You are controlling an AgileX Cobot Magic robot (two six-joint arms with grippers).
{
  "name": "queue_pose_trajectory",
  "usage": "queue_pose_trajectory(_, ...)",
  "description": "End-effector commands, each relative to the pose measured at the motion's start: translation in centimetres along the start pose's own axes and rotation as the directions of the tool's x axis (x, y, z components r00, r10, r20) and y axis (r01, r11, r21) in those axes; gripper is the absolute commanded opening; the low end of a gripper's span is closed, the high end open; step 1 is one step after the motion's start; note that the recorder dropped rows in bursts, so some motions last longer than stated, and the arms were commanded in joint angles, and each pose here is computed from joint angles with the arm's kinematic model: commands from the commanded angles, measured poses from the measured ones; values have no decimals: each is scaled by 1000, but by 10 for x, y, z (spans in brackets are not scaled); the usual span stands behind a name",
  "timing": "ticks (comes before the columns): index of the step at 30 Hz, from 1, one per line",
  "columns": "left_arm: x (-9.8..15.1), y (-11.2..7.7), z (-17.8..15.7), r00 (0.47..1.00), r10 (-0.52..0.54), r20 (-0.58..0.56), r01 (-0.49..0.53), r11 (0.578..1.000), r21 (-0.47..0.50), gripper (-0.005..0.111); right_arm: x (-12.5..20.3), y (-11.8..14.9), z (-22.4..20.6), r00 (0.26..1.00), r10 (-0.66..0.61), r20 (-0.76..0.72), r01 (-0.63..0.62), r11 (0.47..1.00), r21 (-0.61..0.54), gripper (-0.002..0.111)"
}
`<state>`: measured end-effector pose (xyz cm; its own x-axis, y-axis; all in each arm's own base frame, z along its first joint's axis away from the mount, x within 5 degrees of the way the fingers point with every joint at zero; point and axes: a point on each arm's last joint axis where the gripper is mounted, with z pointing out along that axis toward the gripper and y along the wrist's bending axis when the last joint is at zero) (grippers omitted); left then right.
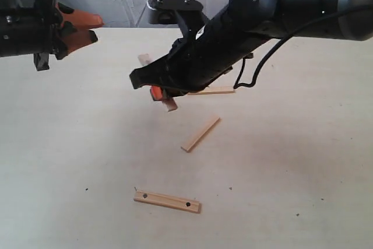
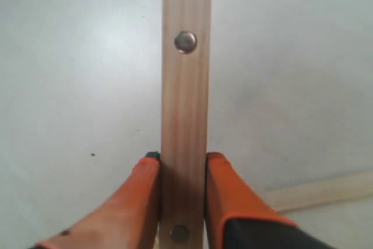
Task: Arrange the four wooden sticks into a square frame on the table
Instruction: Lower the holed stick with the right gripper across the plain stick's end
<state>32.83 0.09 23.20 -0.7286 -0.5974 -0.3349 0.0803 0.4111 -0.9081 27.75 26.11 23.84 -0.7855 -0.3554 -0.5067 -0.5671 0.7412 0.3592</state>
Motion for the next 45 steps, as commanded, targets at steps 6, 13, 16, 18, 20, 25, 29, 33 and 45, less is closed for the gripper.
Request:
queue_pose_trajectory(6,8,-1,0,992,92,-91,-94,995,-19,26,-6,-90,-33,972,236,18,-234,945,230,0)
queue_pose_trajectory(13,41,-9,32,952,194,-237,-217,973,-73,0,5,-133,-6,946,322,-34,-299,909,290,0)
queue_pose_trajectory(16,55,-12,44,929,240,-282,-278,955,-101,0,9,-140,15,935,352,-39,-326,899,291,0)
queue_pose_trajectory(18,62,-15,50,916,260,-306,-302,948,-100,0,12,-146,27,929,369,-36,-343,893,292,0)
queue_pose_trajectory(20,68,-18,53,908,267,-323,-310,947,-86,0,15,-150,35,927,374,-39,-347,889,299,0)
queue_pose_trajectory(25,72,-20,57,902,276,-333,-320,944,-83,0,18,-157,48,927,374,-20,-350,885,308,0)
queue_pose_trajectory(29,72,-20,57,902,276,-332,-320,944,-84,0,19,-163,57,932,364,-2,-344,883,319,0)
queue_pose_trajectory(33,71,-20,57,906,273,-324,-317,944,-91,0,22,-165,66,927,374,-3,-353,879,319,0)
queue_pose_trajectory(45,71,-20,57,905,274,-325,-318,944,-92,0,25,-169,76,930,366,10,-349,878,326,0)
